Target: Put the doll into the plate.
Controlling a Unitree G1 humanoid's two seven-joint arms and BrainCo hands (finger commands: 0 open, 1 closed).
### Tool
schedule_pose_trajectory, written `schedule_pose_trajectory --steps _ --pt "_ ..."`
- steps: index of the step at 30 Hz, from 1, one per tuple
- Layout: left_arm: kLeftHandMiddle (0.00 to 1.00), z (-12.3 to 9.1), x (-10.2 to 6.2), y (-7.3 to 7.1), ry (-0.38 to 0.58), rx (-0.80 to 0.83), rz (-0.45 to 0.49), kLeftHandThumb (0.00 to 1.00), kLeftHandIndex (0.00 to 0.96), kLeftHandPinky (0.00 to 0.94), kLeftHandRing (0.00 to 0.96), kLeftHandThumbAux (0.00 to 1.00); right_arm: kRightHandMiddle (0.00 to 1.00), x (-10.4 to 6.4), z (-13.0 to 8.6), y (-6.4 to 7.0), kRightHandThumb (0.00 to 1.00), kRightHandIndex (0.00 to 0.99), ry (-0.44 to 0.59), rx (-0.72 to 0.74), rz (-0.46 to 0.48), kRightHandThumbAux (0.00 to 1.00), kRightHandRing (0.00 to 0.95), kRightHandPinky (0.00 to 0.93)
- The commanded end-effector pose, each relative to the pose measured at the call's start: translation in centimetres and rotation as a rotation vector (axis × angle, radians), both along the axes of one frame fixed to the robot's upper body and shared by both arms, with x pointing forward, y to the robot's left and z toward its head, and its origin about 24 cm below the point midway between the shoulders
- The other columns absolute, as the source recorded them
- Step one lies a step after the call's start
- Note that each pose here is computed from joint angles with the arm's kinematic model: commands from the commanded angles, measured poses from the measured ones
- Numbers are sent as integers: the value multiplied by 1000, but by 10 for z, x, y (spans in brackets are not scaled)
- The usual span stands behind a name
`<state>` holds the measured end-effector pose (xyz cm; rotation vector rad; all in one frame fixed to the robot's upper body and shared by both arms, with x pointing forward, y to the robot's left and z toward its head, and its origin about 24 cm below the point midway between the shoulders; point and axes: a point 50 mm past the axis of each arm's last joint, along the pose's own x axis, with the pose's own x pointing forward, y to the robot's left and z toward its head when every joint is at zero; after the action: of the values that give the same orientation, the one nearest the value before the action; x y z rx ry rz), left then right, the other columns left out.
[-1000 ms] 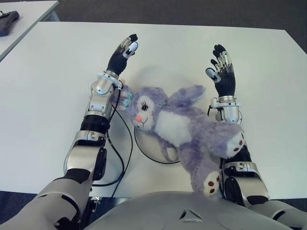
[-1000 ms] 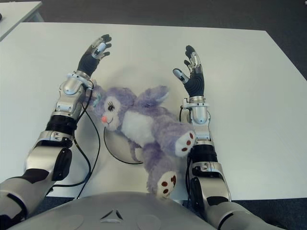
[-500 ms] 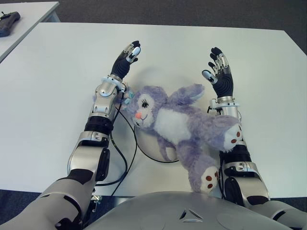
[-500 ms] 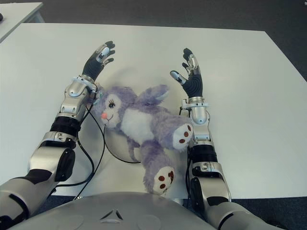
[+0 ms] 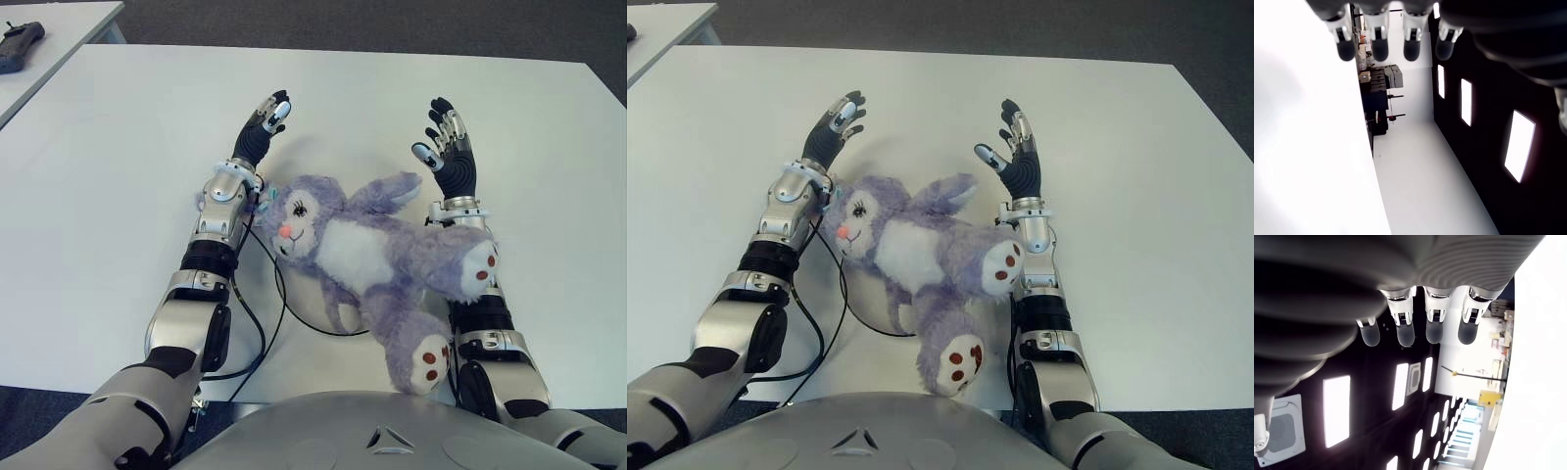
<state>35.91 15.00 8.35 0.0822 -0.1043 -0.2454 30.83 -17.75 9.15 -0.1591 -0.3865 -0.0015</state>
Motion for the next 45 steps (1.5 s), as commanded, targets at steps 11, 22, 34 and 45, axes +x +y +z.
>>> schedule_pose_trajectory --steps 11,22,34,45 --pt "12 -19 -7 6 38 -52 82 0 0 0 0 346 6 2 -6 -5 0 7 24 -4 -25 562 0 0" --pt "27 -21 -10 7 3 -50 112 0 0 0 0 349 4 4 -7 -6 0 6 23 -5 -18 570 0 0" --pt "22 -32 -12 10 52 -83 171 0 0 0 0 350 27 8 -9 0 0 45 60 64 24 600 0 0" --pt "24 -40 -13 8 45 -142 221 0 0 0 0 327 40 14 -17 6 0 57 102 88 41 606 0 0"
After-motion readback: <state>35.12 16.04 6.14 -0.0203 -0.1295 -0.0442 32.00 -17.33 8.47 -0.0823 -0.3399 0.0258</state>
